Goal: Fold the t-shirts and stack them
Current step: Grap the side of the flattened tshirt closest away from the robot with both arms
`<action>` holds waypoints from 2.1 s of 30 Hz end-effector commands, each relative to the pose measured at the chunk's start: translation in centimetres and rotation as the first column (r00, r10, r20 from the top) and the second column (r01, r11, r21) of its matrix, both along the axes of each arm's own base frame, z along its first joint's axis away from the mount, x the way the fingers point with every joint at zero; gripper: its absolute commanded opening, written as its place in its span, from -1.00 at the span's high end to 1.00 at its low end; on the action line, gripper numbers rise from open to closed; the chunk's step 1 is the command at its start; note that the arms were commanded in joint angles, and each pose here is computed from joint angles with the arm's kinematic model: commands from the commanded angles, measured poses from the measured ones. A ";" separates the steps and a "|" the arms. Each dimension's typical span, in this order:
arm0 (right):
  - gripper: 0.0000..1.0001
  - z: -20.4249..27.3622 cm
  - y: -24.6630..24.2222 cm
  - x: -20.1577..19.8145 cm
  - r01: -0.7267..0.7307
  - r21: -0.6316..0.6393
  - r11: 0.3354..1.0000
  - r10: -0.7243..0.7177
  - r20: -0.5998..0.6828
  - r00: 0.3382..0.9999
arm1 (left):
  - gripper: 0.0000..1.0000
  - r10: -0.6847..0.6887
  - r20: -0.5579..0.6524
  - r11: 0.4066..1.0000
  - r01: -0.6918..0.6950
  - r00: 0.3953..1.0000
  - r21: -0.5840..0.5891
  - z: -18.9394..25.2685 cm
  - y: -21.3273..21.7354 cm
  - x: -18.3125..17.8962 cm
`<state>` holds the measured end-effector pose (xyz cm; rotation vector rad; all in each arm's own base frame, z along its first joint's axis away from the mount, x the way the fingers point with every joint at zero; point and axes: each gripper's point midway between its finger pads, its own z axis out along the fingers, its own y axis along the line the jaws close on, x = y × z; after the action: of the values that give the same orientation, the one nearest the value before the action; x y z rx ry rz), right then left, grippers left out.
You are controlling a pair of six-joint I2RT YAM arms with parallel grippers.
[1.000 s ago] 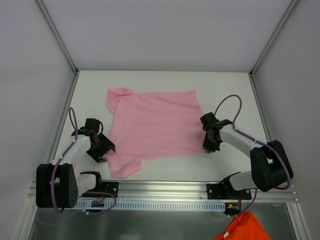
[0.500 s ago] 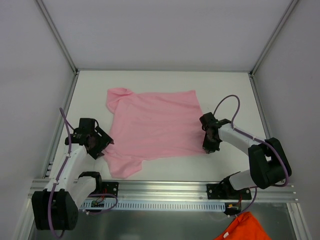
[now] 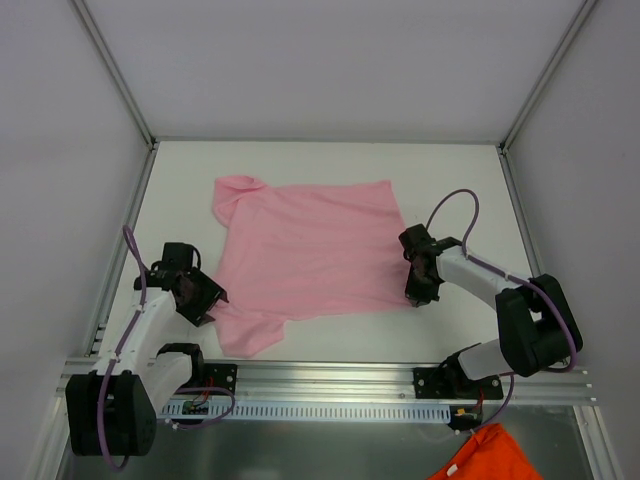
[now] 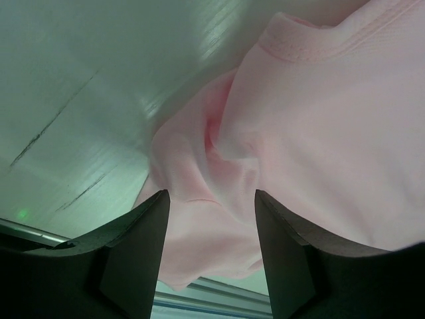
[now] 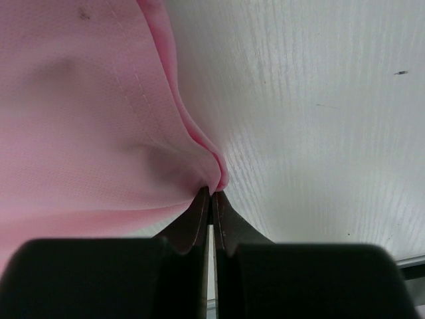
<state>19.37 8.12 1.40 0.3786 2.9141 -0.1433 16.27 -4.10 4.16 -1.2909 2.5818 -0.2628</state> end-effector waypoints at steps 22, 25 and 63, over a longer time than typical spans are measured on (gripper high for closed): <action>0.98 -0.5 -0.6 -0.3 -0.058 -0.035 0.998 0.056 -0.055 0.997 | -0.07 -0.165 0.072 0.975 0.174 0.984 -0.136 2.8 -3.9 -1.0; 0.98 -0.5 -0.3 0.0 -0.060 -0.027 0.998 0.059 -0.057 0.997 | -0.07 -0.220 0.036 0.970 0.222 0.975 -0.102 2.7 -4.4 -2.0; 0.98 2.5 -0.2 0.5 -0.082 -0.008 0.997 0.082 0.026 0.996 | -0.12 -0.123 -0.283 0.985 0.152 0.951 0.080 -2.0 -2.6 -6.3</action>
<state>19.59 8.19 2.30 0.2701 2.9322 -0.1347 9.56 -7.03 1.91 -1.1670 2.9069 -0.0276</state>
